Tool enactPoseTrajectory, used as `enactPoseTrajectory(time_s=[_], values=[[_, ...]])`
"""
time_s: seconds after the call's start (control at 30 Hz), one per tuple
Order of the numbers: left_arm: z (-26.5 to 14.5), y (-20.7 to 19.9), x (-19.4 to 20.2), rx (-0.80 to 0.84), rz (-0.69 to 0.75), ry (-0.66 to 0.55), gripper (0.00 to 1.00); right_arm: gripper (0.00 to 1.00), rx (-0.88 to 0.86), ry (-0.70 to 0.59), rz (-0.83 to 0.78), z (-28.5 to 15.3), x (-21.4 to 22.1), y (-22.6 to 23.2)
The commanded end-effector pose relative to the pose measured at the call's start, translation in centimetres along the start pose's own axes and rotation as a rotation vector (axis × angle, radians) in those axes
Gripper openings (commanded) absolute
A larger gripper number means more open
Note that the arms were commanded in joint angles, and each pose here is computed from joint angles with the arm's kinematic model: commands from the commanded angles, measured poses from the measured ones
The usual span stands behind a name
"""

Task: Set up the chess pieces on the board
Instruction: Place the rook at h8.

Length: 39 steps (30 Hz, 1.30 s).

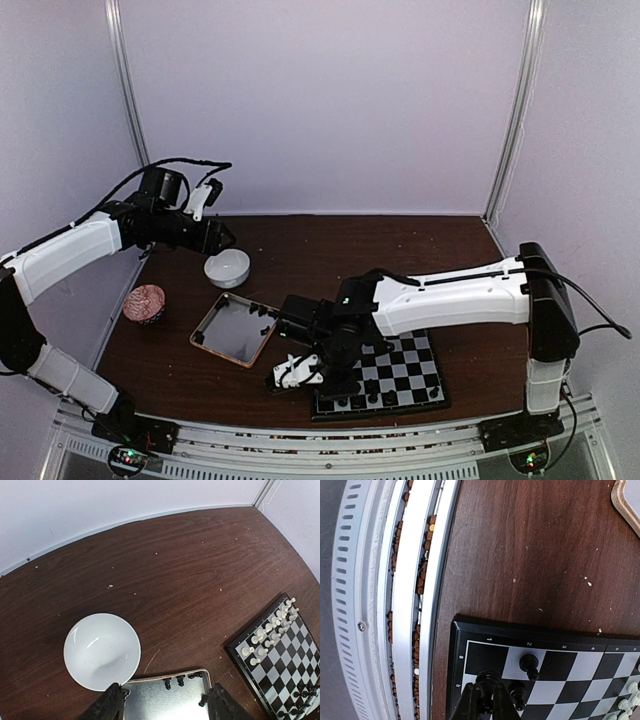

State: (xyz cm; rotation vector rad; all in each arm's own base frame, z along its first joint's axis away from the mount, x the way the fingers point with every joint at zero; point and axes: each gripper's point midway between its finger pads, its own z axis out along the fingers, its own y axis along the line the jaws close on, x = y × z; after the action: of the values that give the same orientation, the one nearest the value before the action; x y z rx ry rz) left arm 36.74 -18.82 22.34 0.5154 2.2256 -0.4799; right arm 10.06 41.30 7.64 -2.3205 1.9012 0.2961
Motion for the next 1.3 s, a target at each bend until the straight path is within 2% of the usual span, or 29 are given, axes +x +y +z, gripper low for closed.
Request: enactPoseTrajectory(time_s=[0.0, 0.6, 1.27], values=[[-0.6, -0.5, -0.9, 0.023, 0.0, -0.034, 0.59, 0.07, -0.028, 0.02, -0.018, 0.8, 0.0, 0.5], [-0.2, -0.7, -0.7, 0.035, -0.002, -0.021, 0.58, 0.08, -0.058, 0.039, -0.013, 2.1, 0.0, 0.7], [0.1, -0.9, -0.4, 0.052, -0.004, -0.009, 0.58, 0.18, -0.039, 0.039, -0.004, 2.5, -0.3, 0.2]])
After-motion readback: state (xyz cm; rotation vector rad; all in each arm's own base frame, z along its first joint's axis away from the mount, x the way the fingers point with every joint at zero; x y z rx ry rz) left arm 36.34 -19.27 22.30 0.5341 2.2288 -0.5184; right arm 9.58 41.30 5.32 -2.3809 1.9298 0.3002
